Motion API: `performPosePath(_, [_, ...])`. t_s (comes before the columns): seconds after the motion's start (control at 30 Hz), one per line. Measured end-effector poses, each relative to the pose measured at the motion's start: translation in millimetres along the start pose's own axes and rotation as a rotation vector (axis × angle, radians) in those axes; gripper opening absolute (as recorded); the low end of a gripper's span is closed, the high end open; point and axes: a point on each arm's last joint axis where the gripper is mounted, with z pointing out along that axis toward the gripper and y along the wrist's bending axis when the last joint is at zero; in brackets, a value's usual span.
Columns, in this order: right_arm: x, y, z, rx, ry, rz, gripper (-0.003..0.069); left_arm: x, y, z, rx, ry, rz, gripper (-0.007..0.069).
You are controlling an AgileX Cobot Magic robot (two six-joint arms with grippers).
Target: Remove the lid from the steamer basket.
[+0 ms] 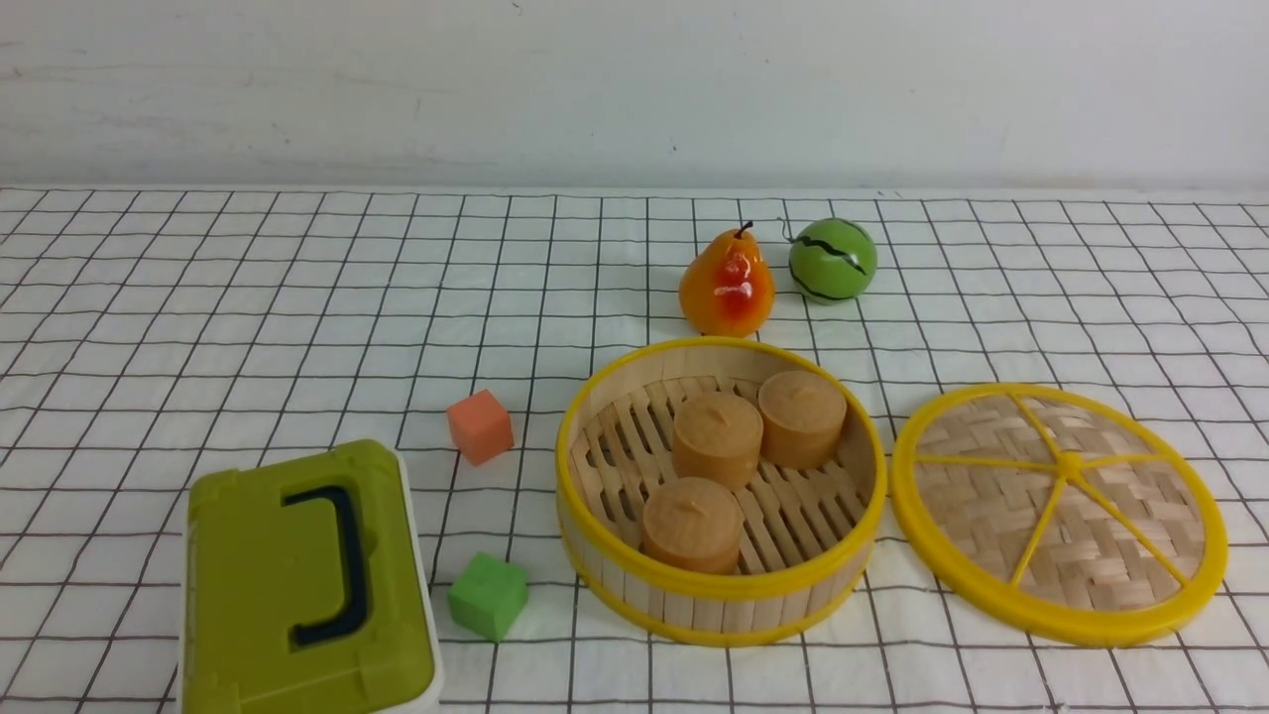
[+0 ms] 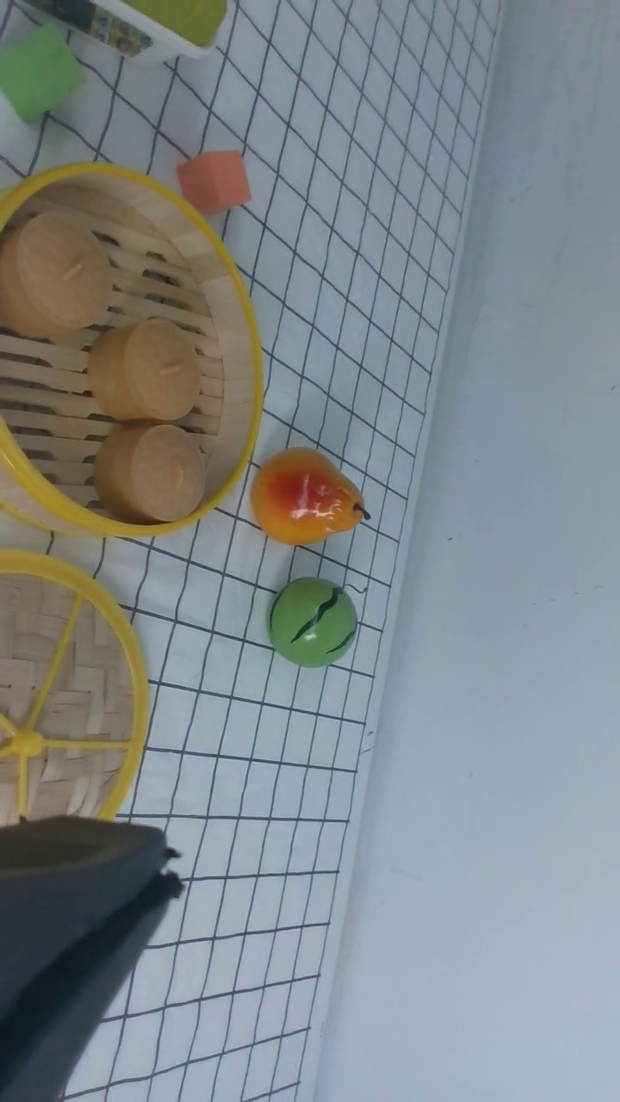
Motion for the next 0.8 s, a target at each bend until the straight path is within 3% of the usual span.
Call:
performPosePath(0.47, [6.6, 2.0, -4.9, -0.01, 0.03, -0.004, -0.0013, 0.0, 0.0, 0.0, 0.0, 0.0, 0.0, 0.0239])
performPosePath(0.8, [21.4, -6.3, -4.5, 0.087, -0.139, -0.036, -0.0007, 0.0, 0.0, 0.0, 0.0, 0.0, 0.0, 0.0239])
